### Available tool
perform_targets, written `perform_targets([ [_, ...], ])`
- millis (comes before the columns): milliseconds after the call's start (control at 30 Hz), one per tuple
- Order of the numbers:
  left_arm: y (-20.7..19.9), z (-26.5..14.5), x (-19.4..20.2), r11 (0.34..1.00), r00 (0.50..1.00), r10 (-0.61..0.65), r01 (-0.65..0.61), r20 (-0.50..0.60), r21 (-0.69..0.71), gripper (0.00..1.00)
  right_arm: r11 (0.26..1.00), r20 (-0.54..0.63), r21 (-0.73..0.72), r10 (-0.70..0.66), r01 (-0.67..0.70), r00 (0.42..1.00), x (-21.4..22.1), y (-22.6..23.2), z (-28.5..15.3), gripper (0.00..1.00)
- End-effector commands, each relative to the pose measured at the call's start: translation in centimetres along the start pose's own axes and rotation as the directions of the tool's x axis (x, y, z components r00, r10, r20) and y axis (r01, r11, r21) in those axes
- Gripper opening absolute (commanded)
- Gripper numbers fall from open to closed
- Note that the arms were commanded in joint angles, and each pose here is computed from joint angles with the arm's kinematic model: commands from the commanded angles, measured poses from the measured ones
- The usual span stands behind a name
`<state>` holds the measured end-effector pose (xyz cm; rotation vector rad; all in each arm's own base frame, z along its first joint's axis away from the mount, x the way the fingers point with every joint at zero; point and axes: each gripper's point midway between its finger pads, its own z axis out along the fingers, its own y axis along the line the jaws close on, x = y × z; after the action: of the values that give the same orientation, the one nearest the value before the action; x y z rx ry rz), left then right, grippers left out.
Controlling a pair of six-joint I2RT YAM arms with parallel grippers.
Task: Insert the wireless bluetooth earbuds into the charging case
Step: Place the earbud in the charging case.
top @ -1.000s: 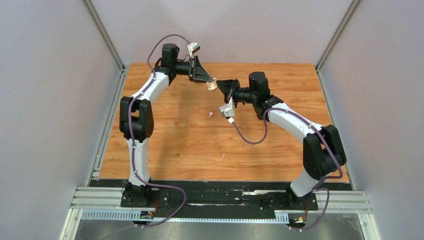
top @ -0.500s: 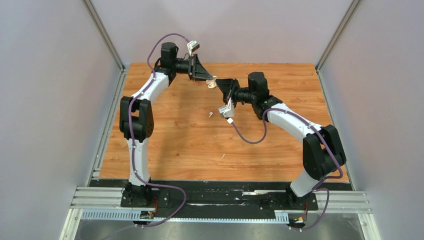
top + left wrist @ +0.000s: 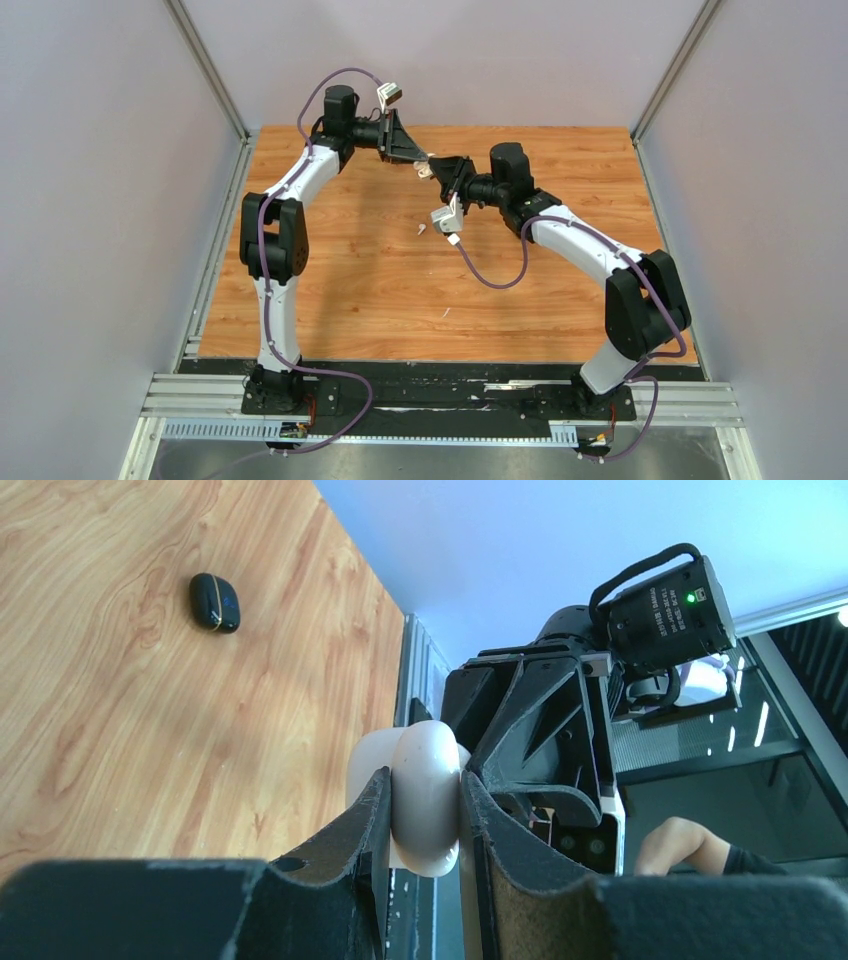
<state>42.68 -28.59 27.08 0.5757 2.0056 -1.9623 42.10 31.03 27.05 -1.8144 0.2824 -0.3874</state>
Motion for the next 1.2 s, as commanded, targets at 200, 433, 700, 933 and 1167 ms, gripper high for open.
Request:
perform_targets([
  [200,-3.6,0.2,0.9,0.995,0.995,0.06,-0.054,-0.077,0.08,0.0,0.983,-0.066,-0.043,0.177,-0.18,0.982,1.2,1.3,-0.2,0.29],
  [433,-3.4,0.2,0.9,0.996,0.996,0.056,-0.05,-0.076,0.079,0.0,0.925,-0.053,-0.017,0.379,-0.38,0.924,1.1,-1.2,-1.1,0.37],
  [700,-3.1,0.3,0.9,0.996,0.996,0.053,-0.047,-0.076,0.078,0.0,0.879,0.022,-0.061,0.475,-0.473,0.88,-1.3,-1.5,-2.2,0.43],
  [933,-3.1,0.3,0.9,0.996,0.996,0.052,-0.046,-0.076,0.078,0.0,0.801,0.033,-0.07,0.598,-0.595,0.801,-1.4,-2.3,-2.6,0.46],
  [1167,-3.1,0.3,0.9,0.996,0.996,0.052,-0.046,-0.077,0.078,0.0,0.74,0.025,-0.093,0.67,-0.666,0.742,-1.6,-2.4,-3.5,0.5],
])
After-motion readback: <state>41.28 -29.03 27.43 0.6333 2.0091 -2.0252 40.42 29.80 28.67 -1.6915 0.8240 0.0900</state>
